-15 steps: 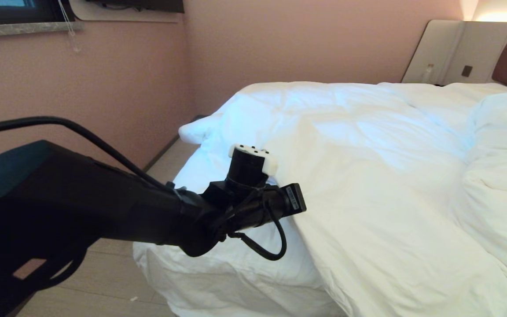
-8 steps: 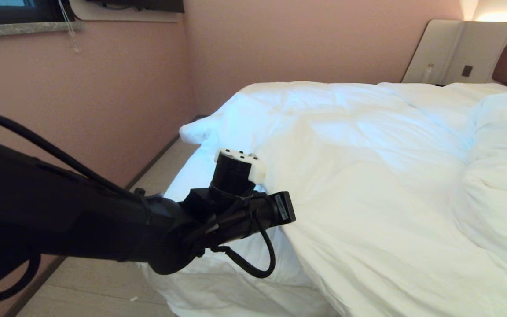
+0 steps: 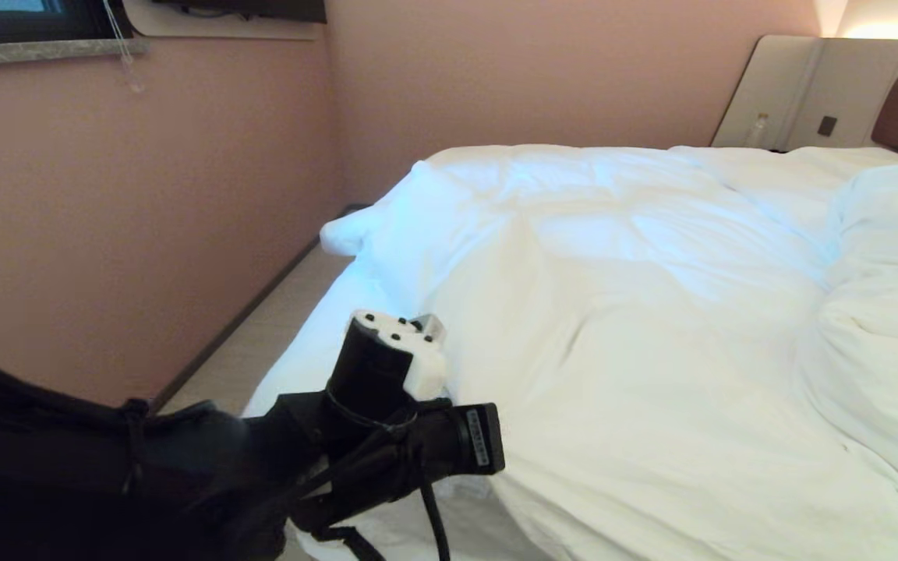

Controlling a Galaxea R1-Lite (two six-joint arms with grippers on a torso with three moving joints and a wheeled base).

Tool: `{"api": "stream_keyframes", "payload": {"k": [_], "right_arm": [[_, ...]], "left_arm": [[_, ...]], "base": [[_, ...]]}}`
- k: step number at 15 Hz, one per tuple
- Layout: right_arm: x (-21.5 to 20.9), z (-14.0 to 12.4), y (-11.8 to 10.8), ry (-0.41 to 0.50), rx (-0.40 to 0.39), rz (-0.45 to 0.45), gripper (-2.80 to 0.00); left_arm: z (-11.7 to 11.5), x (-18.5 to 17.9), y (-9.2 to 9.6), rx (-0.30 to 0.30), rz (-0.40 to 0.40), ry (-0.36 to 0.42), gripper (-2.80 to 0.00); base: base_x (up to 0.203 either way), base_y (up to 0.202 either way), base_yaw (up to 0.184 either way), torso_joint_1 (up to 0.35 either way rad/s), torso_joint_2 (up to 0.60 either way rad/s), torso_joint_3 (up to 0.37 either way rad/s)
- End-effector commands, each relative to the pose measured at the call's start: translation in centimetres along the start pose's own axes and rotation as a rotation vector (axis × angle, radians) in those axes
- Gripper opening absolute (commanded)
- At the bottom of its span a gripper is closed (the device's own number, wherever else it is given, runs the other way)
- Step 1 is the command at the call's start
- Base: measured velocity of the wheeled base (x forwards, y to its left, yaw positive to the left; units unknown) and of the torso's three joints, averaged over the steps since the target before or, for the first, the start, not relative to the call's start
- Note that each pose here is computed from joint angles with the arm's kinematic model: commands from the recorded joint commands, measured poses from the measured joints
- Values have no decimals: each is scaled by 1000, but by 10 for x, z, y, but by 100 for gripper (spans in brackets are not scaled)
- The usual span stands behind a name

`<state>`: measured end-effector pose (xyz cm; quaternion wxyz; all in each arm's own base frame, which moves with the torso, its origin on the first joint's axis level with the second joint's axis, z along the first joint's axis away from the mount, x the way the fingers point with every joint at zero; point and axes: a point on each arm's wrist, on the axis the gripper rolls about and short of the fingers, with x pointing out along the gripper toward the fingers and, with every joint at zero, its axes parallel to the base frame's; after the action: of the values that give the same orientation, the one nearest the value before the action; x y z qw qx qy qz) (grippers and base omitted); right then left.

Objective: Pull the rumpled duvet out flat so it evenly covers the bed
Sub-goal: Flatten the corners of the folded blanket

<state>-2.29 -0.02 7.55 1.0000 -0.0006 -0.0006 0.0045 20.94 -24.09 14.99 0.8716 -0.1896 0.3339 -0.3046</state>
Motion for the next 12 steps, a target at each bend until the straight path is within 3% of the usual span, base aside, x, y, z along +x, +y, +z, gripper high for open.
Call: {"api": "stream_keyframes", "payload": {"k": [1,12], "right_arm": [[0,0,0,1,0,0,-280],[0,0,0,1,0,0,-280]], "left_arm": [[-1,-25,-7,5,-36,-16,-280],[-36,-58,12,26,14,95,-280]], "base": [[0,0,0,0,0,0],[0,0,0,0,0,0]]}}
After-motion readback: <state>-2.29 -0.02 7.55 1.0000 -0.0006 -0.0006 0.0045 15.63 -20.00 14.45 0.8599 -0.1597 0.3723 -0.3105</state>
